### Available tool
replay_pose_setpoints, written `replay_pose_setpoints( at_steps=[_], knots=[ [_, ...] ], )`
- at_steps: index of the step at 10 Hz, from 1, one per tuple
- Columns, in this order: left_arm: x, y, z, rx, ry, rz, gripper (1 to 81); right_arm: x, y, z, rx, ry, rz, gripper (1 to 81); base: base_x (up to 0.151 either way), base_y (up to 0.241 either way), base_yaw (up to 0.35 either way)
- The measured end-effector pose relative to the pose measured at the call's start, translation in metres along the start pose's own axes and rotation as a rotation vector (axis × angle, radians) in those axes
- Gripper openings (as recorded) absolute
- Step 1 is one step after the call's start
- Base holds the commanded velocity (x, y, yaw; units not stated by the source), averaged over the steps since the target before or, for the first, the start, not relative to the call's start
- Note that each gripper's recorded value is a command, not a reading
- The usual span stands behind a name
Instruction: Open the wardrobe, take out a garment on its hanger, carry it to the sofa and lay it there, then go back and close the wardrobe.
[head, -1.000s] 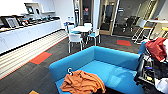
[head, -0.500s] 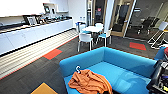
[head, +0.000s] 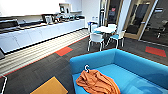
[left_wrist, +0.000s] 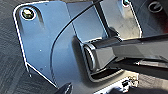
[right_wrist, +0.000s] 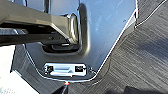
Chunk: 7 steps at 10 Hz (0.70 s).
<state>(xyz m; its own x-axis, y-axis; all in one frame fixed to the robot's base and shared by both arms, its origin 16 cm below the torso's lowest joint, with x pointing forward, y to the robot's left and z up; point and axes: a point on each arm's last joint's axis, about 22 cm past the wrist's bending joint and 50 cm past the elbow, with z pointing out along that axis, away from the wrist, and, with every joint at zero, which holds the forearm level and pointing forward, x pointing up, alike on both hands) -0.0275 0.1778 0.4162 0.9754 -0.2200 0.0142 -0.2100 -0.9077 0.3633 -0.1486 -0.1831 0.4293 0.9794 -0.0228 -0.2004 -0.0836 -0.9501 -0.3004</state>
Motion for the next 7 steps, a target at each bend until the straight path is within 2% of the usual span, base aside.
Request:
replay_pose_setpoints(
  at_steps=[4, 5, 7],
  knots=[
    [-0.001, 0.000, 0.000, 0.001, -0.001, 0.000, 81.1, 0.007, -0.009, 0.002, 0.017, 0.007, 0.004, 81.1, 0.000, 0.000, 0.305],
    [0.000, -0.001, 0.000, 0.002, 0.000, 0.001, 81.1, 0.007, -0.013, 0.002, 0.025, 0.007, 0.031, 81.1, 0.000, 0.000, 0.305],
    [-0.003, -0.001, 0.000, 0.002, -0.003, 0.000, 81.1, -0.003, -0.010, 0.001, 0.023, -0.003, 0.138, 81.1, 0.000, 0.000, 0.305]
  ],
)
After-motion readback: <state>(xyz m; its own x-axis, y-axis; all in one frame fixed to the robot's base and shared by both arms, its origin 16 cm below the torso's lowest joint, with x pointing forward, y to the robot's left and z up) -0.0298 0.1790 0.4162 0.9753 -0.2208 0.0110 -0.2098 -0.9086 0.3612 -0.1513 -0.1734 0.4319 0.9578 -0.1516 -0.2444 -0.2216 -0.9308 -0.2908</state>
